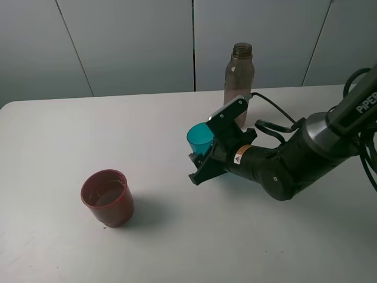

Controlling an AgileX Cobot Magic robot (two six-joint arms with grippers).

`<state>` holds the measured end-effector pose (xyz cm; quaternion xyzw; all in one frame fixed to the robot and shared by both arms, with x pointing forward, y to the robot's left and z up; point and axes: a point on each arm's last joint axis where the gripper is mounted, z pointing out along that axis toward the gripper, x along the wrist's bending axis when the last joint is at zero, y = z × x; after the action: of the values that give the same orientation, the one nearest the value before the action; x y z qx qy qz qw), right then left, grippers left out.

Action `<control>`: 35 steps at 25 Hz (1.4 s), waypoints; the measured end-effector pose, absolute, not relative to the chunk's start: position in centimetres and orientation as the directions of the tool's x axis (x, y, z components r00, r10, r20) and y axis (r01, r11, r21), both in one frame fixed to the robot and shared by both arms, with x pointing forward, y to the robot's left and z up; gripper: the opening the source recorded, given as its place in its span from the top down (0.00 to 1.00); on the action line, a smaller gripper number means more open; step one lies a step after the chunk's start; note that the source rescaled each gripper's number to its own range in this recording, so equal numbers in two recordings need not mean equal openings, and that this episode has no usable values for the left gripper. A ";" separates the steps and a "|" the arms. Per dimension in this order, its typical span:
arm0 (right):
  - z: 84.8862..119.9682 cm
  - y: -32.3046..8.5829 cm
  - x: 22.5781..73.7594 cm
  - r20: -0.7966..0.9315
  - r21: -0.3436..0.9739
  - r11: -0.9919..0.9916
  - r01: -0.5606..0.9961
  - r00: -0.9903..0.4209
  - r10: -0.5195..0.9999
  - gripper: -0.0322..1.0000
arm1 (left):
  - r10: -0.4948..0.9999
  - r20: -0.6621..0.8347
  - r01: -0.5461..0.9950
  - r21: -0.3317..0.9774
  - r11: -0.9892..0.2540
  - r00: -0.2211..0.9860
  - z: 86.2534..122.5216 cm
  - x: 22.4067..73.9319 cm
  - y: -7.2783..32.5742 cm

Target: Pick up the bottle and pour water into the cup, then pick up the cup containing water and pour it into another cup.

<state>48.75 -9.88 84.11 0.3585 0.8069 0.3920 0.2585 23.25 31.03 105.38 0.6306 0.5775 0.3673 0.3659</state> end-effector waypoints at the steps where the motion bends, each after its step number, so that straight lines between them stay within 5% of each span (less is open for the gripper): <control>1: 84.1 -9.9 48.7 -0.136 0.818 0.436 0.376 -0.609 0.781 0.89 | 0.997 0.041 0.460 0.886 -0.065 0.063 105.4 23.2 31.0; 4: 84.1 -9.9 48.7 -0.137 0.818 0.437 0.375 -0.610 0.780 0.88 | 0.997 0.041 0.460 0.886 -0.065 0.063 105.4 23.2 31.0; 5: 84.1 -9.9 48.8 -0.138 0.819 0.436 0.374 -0.610 0.781 0.74 | 0.997 0.041 0.460 0.886 -0.065 0.063 105.4 23.2 31.0; 8: 84.2 -9.8 48.8 -0.139 0.826 0.430 0.364 -0.608 0.782 0.13 | 0.997 0.041 0.460 0.886 -0.065 0.063 105.4 23.2 31.0; 10: 84.3 -9.8 48.8 -0.140 0.829 0.427 0.360 -0.607 0.782 0.02 | 0.997 0.041 0.460 0.886 -0.065 0.063 105.4 23.2 31.0; 17: 86.8 -9.7 48.9 -0.132 0.852 0.402 0.335 -0.606 0.785 0.01 | 0.997 0.041 0.460 0.886 -0.065 0.063 105.4 23.2 31.0; 23: 92.9 -9.9 48.4 -0.084 0.897 0.323 0.302 -0.600 0.796 0.01 | 0.997 0.041 0.460 0.886 -0.065 0.063 105.4 23.2 31.0; 29: 96.5 -12.2 44.8 0.127 0.729 0.293 0.619 -0.542 0.831 0.01 | 0.997 0.041 0.460 0.886 -0.065 0.063 105.4 23.2 31.0; 35: 97.0 -19.5 41.4 0.259 0.437 0.100 0.894 -0.232 0.938 0.01 | 0.997 0.041 0.460 0.886 -0.065 0.063 105.4 23.2 31.0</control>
<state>41.39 -19.48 96.96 0.6184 0.7404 0.2601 0.0421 23.25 31.03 105.38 0.6306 0.5775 0.3673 0.3659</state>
